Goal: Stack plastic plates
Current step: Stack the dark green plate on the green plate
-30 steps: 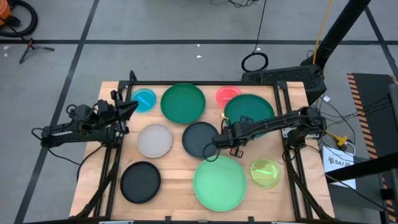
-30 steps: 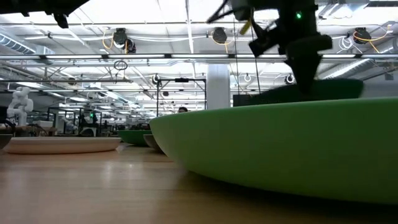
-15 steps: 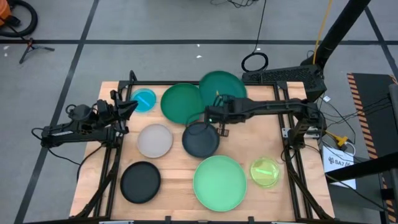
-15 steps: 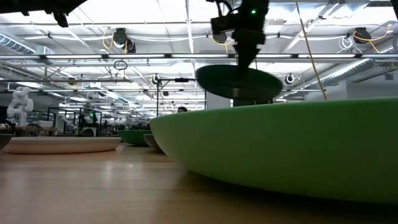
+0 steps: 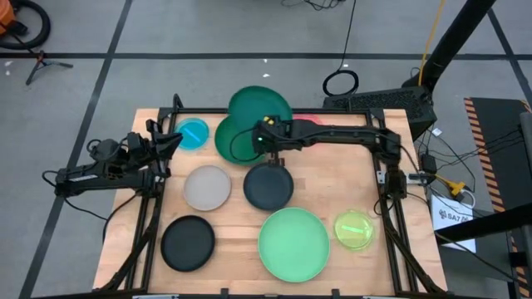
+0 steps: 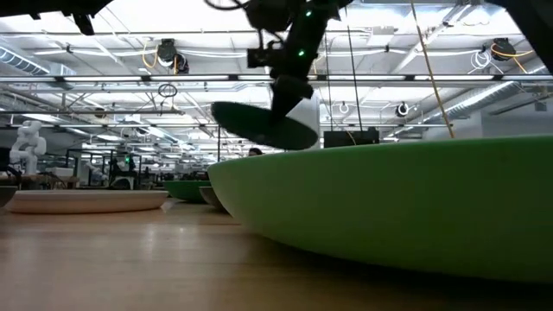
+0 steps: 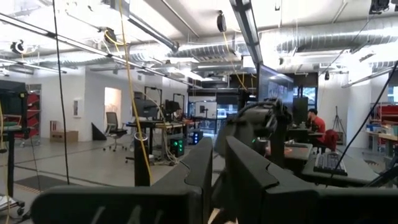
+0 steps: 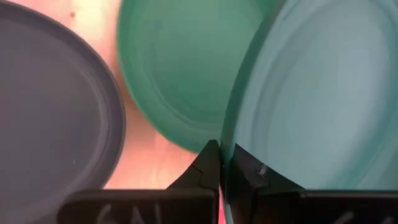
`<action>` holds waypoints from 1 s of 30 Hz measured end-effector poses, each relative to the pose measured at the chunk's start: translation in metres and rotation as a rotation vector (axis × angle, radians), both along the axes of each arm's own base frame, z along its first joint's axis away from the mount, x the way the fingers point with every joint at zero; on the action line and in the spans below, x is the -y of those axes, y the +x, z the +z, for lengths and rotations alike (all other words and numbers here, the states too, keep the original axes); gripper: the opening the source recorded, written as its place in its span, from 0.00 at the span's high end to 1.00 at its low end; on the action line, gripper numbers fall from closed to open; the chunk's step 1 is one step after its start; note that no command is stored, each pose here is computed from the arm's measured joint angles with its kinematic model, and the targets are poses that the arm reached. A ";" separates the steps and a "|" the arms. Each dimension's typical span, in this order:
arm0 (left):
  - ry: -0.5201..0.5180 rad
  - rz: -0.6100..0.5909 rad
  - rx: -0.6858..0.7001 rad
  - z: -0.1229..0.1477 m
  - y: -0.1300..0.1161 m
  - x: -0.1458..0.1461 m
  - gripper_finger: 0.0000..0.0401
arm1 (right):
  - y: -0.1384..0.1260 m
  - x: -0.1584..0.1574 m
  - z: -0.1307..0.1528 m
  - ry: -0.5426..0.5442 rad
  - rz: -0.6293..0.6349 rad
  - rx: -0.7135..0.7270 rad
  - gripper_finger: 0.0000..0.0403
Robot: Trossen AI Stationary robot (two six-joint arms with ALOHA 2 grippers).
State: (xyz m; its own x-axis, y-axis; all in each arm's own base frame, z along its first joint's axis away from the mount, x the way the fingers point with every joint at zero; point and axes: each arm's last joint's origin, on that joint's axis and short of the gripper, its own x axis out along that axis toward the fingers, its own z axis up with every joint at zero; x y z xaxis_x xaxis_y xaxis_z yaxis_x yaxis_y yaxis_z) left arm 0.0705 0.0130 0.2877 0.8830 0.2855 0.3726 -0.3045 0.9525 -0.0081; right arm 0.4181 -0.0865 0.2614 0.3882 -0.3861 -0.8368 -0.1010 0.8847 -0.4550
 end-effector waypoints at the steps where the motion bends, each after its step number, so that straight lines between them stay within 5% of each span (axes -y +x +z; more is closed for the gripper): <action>1: 0.000 0.000 -0.001 0.000 0.000 0.000 0.87 | 0.005 0.001 -0.004 0.000 0.031 -0.014 1.00; 12: 0.006 0.003 -0.004 0.000 0.000 0.000 0.87 | 0.032 0.004 -0.034 -0.013 0.292 -0.195 1.00; 30: 0.005 0.002 -0.005 0.000 0.000 0.000 0.87 | 0.039 0.003 -0.044 0.045 0.302 -0.159 0.96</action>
State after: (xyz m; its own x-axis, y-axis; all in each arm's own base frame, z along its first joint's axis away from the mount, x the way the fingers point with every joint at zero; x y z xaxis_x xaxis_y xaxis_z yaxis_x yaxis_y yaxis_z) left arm 0.0706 0.0130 0.2873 0.8843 0.2857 0.3694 -0.3069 0.9517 -0.0013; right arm 0.4566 -0.0900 0.2175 0.3429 -0.2347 -0.9096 -0.4281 0.8228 -0.3737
